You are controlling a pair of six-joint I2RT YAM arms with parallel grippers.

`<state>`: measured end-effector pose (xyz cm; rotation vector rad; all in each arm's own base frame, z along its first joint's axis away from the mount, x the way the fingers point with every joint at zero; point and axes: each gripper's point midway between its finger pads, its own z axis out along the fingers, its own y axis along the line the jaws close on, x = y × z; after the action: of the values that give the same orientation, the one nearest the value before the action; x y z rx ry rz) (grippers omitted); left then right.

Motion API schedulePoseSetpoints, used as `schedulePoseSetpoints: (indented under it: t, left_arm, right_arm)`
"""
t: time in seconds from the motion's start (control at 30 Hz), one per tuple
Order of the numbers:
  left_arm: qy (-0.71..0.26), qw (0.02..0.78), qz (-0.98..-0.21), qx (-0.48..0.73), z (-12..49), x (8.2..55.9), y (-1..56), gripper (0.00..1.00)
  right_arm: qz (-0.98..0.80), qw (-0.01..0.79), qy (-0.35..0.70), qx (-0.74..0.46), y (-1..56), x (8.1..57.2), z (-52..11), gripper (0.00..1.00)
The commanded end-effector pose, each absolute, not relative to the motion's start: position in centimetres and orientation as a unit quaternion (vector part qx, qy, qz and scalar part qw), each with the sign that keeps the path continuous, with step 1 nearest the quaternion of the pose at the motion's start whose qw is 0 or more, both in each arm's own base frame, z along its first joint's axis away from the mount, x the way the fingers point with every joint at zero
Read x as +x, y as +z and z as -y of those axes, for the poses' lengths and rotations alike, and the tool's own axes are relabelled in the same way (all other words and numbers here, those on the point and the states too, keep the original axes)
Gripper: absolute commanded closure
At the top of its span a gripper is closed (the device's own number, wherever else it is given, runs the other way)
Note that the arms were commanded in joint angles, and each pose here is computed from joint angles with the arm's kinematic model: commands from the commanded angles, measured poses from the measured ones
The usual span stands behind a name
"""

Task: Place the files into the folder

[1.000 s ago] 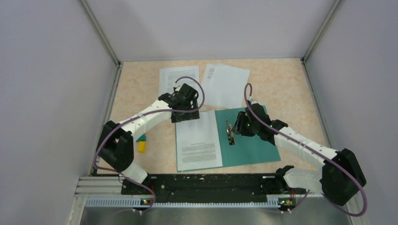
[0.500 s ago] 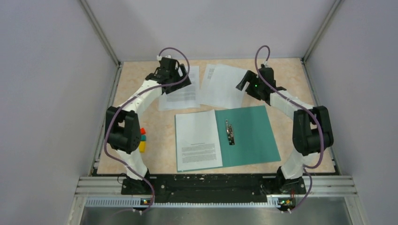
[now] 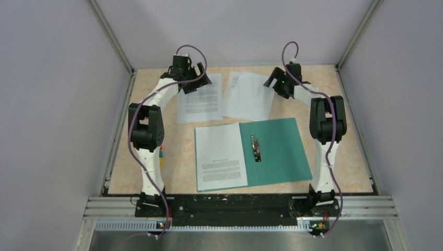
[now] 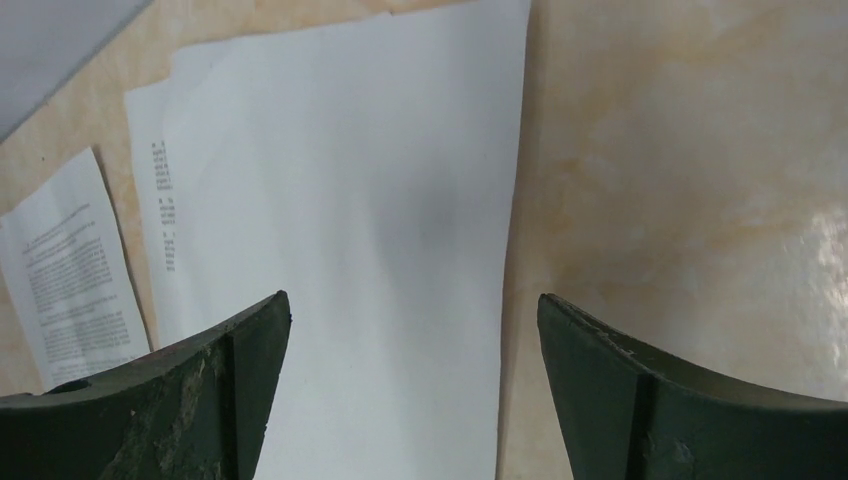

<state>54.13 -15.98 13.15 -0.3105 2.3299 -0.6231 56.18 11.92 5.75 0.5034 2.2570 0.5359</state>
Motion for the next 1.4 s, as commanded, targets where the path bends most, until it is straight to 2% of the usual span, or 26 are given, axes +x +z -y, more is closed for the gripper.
schedulePoseSetpoints:
  t: [0.0,0.2,0.37,0.57,0.87,1.07,1.37]
  left_arm:
    - [-0.223,0.372,-0.894,-0.115,14.4,55.7,14.1,0.06]
    - [-0.106,0.393,-0.874,-0.265,4.9,55.9,12.4,0.05]
    - [-0.152,0.382,-0.861,-0.3,2.1,56.9,11.2,0.03]
    - [-0.191,0.357,-0.867,-0.29,2.4,57.5,9.9,0.02]
    - [-0.197,0.303,-0.886,-0.289,3.2,57.7,7.0,0.02]
    - [-0.228,0.283,-0.889,-0.278,5.7,57.5,6.4,0.02]
    - [-0.193,0.322,-0.885,-0.274,3.4,56.6,9.2,0.02]
  right_arm:
    - [-0.89,0.372,0.187,0.184,4.8,58.4,-11.8,0.08]
    - [-0.9,0.352,0.194,0.168,3.5,59.4,-13.0,0.07]
    - [-0.91,0.335,0.196,0.144,2.6,59.1,-15.3,0.07]
    - [-0.917,0.316,0.208,0.126,1.7,58.4,-17.7,0.07]
    - [-0.921,0.299,0.229,0.099,1.3,58.1,-21.8,0.06]
    - [-0.922,0.293,0.243,0.075,1.4,58.3,-24.8,0.06]
    - [-0.924,0.304,0.212,0.096,2.7,58.5,-20.2,0.06]
